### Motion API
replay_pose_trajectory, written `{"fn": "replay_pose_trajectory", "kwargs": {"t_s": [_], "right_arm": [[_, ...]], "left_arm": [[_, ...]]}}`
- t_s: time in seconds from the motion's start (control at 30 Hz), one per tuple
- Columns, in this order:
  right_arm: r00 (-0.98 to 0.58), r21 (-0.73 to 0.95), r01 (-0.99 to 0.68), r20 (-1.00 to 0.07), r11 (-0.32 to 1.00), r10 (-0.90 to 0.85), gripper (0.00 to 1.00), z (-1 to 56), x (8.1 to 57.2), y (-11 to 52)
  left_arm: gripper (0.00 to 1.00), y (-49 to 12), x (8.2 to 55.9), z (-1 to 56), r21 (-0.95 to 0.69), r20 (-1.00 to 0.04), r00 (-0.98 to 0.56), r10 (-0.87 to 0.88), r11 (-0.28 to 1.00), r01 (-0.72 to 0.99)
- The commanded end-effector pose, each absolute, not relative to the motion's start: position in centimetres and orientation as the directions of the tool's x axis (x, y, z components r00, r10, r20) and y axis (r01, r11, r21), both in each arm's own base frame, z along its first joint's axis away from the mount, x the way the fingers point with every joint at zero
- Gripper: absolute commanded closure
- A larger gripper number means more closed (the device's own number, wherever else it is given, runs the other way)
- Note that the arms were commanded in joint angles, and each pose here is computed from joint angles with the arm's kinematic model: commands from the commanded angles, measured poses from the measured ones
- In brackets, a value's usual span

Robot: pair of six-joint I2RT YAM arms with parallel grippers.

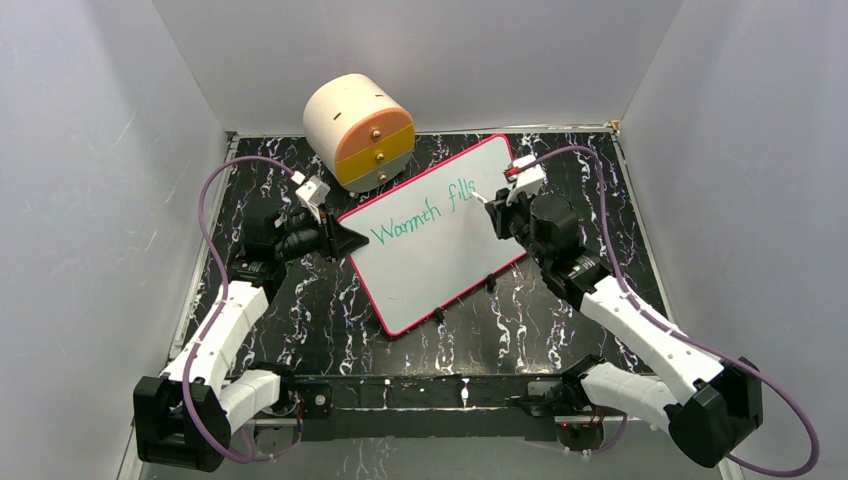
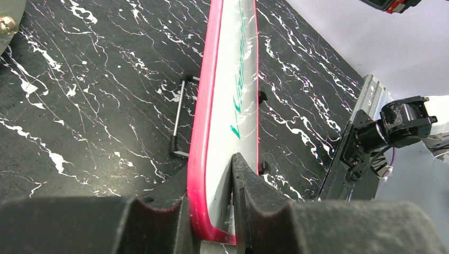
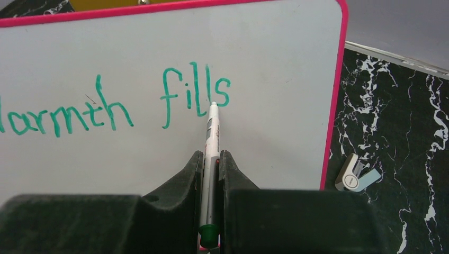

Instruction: Write a sentence on the whiteboard

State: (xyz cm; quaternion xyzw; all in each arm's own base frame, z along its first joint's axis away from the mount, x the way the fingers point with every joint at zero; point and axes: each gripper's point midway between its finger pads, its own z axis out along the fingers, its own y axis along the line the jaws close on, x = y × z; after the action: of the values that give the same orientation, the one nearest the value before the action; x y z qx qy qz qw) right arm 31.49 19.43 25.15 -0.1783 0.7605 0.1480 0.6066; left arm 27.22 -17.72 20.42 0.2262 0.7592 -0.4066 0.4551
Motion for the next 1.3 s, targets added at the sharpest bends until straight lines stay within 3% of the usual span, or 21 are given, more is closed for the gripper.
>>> {"fn": "replay_pose_trajectory", "kwargs": {"t_s": [0.0,0.53,1.27], "right_arm": [[-0.117,0.032,-0.439,-0.993,0.898,-0.022,1.0,28.4,30.9,18.8],[-0.109,0.038,-0.562,-0.994,0.826,-0.029,1.0,27.8,27.3,21.2],[-0.01,-0.102,-0.613,-0.991,0.784,-0.136,1.0,24.6,20.6,27.1]], "left_arm": [[1.0,-16.1,25.9,13.2,-0.366,-0.801,-0.584,0.133,0.664,0.652],[1.0,-15.7,26.2,13.1,-0.36,-0.796,-0.593,0.126,0.688,0.63],[1.0,-15.6,26.2,13.4,-0.359,-0.799,-0.59,0.115,0.697,0.621]]}}
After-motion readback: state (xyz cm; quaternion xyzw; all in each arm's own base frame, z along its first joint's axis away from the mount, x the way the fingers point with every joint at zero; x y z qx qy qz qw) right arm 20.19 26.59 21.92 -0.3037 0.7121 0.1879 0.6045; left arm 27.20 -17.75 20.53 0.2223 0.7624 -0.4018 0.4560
